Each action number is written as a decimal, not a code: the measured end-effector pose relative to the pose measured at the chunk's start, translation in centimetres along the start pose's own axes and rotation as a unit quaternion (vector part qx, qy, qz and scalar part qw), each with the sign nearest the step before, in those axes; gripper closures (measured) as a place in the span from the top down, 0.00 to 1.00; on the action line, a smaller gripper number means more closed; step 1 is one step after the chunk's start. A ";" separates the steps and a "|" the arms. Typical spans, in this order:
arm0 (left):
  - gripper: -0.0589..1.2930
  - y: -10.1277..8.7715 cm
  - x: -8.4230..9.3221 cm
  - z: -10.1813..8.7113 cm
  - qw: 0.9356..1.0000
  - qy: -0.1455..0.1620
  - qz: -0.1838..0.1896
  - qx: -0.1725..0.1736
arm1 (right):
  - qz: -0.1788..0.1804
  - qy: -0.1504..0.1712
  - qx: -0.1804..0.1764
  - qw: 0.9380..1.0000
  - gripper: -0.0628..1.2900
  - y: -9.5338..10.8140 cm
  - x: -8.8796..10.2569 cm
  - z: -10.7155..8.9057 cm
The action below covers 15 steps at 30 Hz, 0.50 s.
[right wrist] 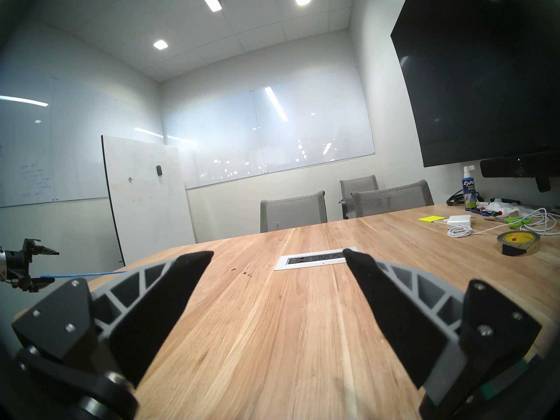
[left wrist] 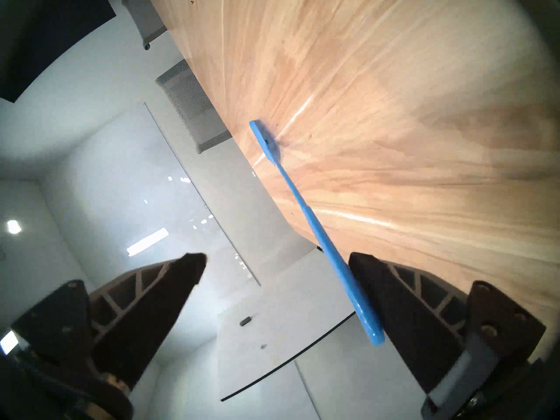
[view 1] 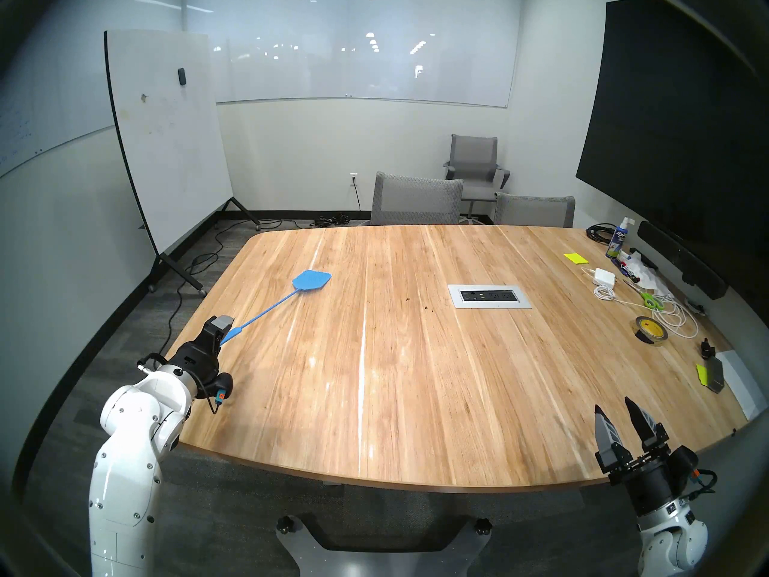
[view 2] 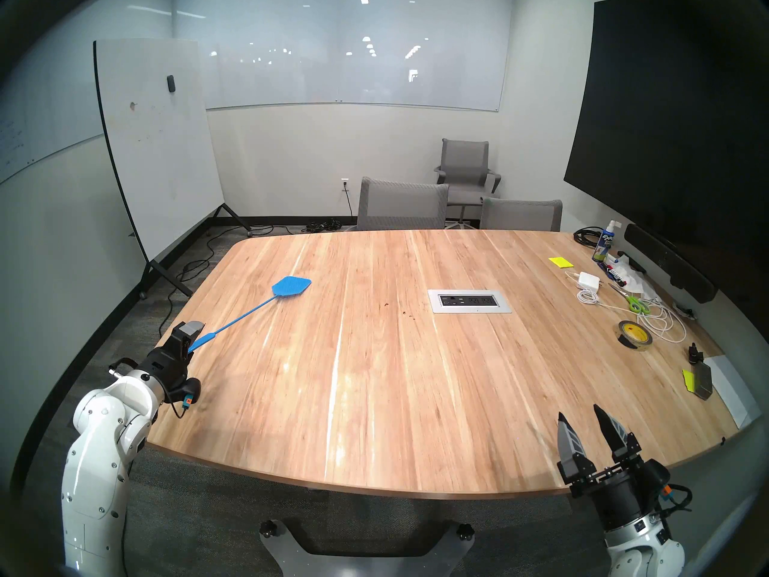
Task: Swat a bug on table
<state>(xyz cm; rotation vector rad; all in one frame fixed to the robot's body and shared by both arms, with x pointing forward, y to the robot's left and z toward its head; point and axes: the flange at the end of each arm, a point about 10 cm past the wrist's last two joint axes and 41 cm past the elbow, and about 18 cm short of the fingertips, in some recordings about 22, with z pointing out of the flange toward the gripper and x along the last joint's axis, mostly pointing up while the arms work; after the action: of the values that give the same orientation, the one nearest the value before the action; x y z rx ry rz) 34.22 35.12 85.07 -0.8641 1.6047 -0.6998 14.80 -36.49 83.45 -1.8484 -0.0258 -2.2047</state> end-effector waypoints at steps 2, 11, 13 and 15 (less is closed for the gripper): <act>0.98 0.1 0.3 -0.5 1.000 -0.008 0.007 0.010 | 0.000 0.000 0.000 1.000 0.97 0.0 0.0 0.0; 0.98 0.5 0.8 -2.7 0.999 -0.012 -0.003 0.031 | 0.000 0.000 0.000 1.000 0.97 0.0 0.0 0.0; 0.98 0.4 1.0 -3.0 0.999 0.005 -0.026 0.023 | 0.000 0.000 0.000 1.000 0.97 0.0 0.0 0.0; 0.98 0.4 1.1 -3.1 0.998 0.021 -0.050 0.013 | 0.000 0.000 0.000 1.000 0.97 0.0 0.0 0.0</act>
<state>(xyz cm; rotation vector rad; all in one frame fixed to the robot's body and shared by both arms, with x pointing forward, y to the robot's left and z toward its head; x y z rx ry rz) 31.02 34.39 84.75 -0.9215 1.5946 -0.8126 14.77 -36.48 83.45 -1.8495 -0.0250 -2.2042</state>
